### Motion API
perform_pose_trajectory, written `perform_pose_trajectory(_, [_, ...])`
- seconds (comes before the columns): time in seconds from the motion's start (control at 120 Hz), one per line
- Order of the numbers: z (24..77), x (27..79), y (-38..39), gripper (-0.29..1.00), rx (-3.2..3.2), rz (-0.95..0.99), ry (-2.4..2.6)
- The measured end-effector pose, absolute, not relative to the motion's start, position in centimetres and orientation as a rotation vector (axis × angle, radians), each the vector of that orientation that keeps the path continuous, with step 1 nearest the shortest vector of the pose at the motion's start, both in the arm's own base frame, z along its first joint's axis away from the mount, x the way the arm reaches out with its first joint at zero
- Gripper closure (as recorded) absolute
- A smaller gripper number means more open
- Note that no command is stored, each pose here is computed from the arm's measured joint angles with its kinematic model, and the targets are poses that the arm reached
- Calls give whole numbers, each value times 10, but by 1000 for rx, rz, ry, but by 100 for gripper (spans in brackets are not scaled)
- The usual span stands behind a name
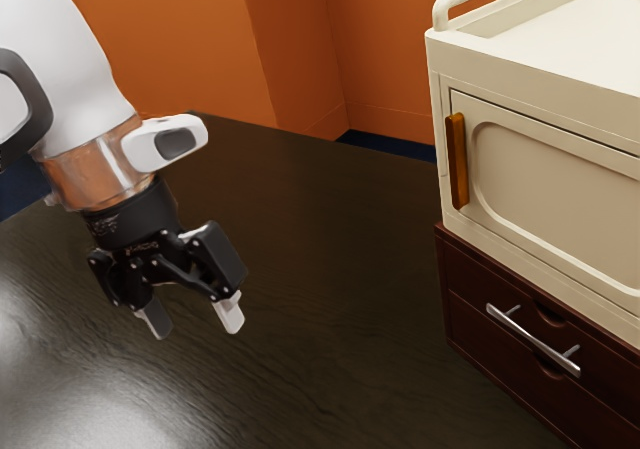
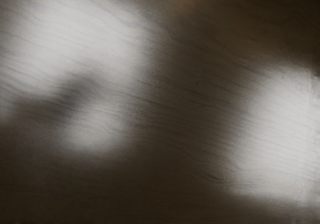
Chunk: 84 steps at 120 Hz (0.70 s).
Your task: Pull the drawer handle with one arm to open the drawer
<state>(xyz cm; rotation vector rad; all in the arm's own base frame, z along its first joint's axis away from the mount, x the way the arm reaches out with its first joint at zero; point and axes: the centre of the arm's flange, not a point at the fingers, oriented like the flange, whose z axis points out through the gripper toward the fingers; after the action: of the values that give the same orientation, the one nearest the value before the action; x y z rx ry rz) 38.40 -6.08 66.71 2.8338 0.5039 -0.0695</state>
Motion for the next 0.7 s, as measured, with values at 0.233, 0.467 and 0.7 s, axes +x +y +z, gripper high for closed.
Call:
perform_pose_trajectory(0.233, [635, 403, -120, 2, 2646, 4, 937])
perform_pose_trajectory(0.467, [617, 419, -146, 3, 2465, 155, 1305])
perform_pose_trajectory(0.7, [599, 446, -173, 3, 2344, 274, 1454])
